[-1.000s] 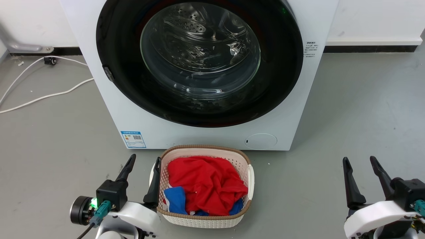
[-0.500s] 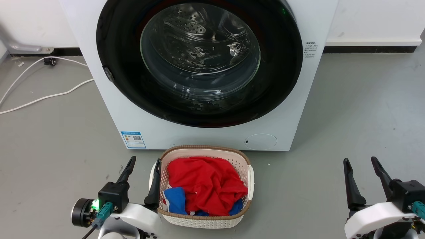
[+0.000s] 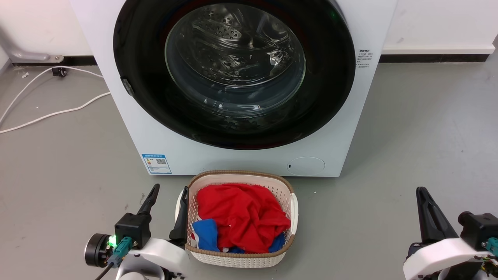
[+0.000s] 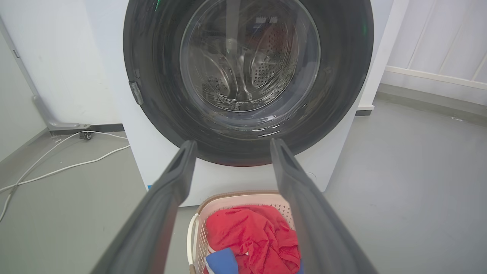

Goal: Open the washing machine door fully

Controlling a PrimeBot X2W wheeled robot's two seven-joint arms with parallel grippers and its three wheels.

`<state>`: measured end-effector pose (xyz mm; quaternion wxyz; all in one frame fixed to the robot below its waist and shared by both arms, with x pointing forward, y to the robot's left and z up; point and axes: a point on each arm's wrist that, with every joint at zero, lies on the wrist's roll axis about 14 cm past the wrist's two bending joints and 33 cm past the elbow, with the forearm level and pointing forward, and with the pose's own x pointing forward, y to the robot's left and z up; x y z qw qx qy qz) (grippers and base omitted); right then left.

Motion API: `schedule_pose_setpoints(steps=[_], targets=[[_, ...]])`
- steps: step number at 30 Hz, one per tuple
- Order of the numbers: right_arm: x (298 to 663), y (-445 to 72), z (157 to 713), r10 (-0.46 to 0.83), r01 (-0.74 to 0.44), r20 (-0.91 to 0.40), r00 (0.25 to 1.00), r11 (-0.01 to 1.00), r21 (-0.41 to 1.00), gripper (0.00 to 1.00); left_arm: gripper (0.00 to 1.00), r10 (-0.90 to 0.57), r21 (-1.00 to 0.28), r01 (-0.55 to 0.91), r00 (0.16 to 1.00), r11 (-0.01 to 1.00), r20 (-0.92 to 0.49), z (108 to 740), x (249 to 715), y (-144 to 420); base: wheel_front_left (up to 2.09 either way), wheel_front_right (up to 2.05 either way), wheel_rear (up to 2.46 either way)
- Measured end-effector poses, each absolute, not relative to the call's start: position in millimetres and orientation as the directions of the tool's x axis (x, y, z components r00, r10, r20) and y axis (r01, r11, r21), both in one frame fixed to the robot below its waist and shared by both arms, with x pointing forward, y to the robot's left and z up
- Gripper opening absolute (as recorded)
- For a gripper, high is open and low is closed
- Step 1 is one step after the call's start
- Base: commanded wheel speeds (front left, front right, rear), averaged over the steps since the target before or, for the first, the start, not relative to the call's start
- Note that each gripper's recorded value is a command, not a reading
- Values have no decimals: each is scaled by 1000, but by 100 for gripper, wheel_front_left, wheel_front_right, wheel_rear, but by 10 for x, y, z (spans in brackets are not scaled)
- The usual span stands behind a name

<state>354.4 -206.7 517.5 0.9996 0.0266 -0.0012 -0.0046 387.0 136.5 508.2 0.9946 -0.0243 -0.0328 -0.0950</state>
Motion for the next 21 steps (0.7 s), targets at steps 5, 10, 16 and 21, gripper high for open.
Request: schedule_pose_setpoints(steps=[5, 10, 16, 21], targets=[[3545, -2115, 5095, -27, 29, -21, 999, 989, 142, 0, 100, -180, -48, 183, 981, 982, 69, 5079, 3872, 1378, 0, 0, 0], [3601, -2396, 5031, -116, 121, -34, 993, 955, 269, 0, 100, -171, -52, 175, 983, 983, 65, 5064, 3890, 1388, 0, 0, 0], [3799, -2823, 4977, -260, 252, -34, 965, 884, 394, 0, 100, -159, -57, 162, 985, 985, 59, 5038, 3993, 1396, 0, 0, 0], [4062, -3057, 4956, -352, 311, -35, 935, 769, 558, 0, 100, -151, -63, 154, 987, 986, 47, 4981, 4116, 1411, 0, 0, 0]])
